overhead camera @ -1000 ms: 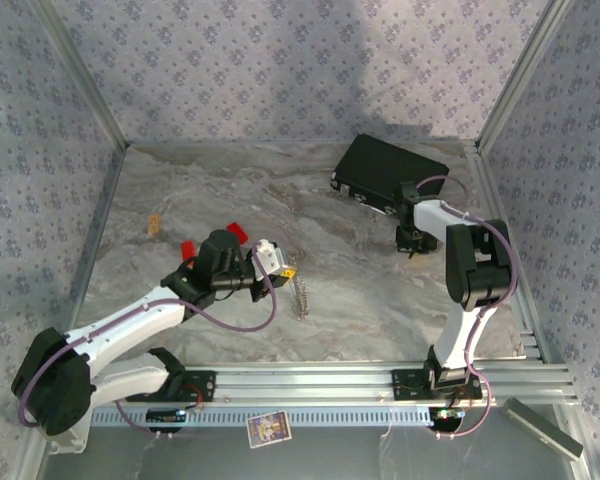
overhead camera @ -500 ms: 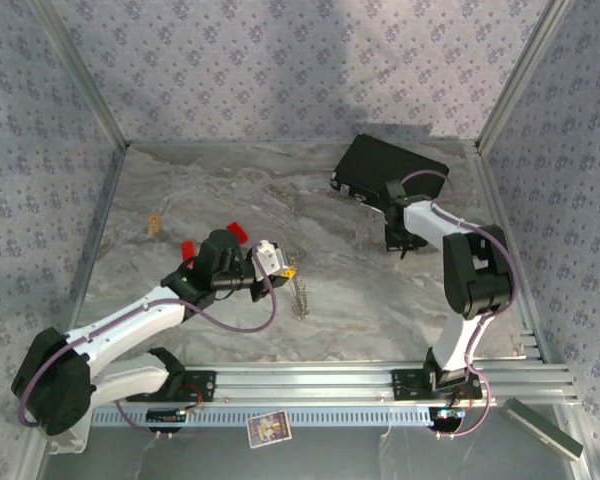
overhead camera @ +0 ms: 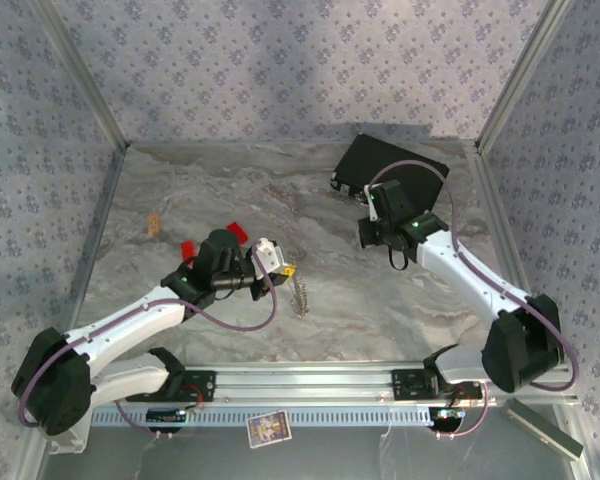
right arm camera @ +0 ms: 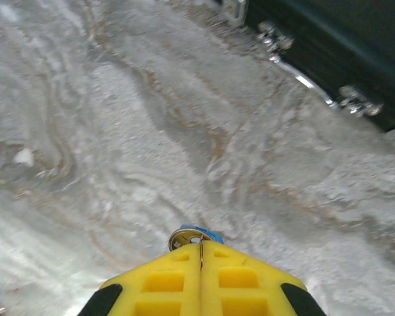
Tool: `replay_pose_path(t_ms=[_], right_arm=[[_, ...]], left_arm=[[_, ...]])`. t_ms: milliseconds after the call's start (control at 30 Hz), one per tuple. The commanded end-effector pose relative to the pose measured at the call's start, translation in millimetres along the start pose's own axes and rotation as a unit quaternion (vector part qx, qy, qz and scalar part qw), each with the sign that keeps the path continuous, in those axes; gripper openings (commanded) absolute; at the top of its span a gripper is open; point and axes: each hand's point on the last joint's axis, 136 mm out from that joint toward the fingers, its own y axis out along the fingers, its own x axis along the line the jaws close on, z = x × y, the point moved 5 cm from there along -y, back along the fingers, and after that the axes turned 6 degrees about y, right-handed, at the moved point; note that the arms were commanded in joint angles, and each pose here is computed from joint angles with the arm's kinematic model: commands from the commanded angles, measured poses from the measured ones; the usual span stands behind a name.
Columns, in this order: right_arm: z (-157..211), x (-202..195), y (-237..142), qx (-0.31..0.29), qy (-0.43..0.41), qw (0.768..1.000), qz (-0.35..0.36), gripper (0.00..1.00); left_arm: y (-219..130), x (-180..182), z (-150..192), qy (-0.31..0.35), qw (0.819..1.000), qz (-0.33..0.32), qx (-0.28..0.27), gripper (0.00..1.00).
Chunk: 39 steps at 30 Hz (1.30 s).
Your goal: Put the keys on the keyring
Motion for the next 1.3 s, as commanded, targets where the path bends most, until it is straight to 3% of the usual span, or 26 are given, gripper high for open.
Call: replay_pose_path(t_ms=[0, 200, 433, 600, 900, 1267], right_arm=[[35.1, 9.2, -3.9, 0.098, 0.031, 0.994, -0.025, 0.00], [97.5, 46.6, -5.2, 0.246, 0.053, 0.965, -0.075, 0.00], [122.8, 65.8, 19.2, 0.307, 0.061, 0.942, -0.119, 0.00], [119.4, 72.8, 45.8, 0.327, 0.056, 0.934, -0.131, 0.00], [94.0, 71.3, 82.7, 0.293, 0.029, 0.952, -0.079, 0.00], [101.0, 65.9, 109.1, 0.301, 0.018, 0.952, -0.045, 0.00]], left_arm=[[-6.8, 3.7, -21.5, 0.010, 0.999, -0.011, -0.030, 0.00], [-4.2, 6.2, -18.2, 0.006, 0.999, -0.020, -0.028, 0.00], [0.5, 9.4, -18.5, 0.002, 0.999, -0.020, -0.024, 0.00], [-2.2, 9.2, -20.7, 0.001, 0.999, -0.024, -0.028, 0.00], [-5.1, 8.1, -17.1, 0.011, 0.999, -0.032, -0.019, 0.00], [-5.8, 7.1, -16.0, 0.013, 0.999, -0.030, -0.017, 0.00]])
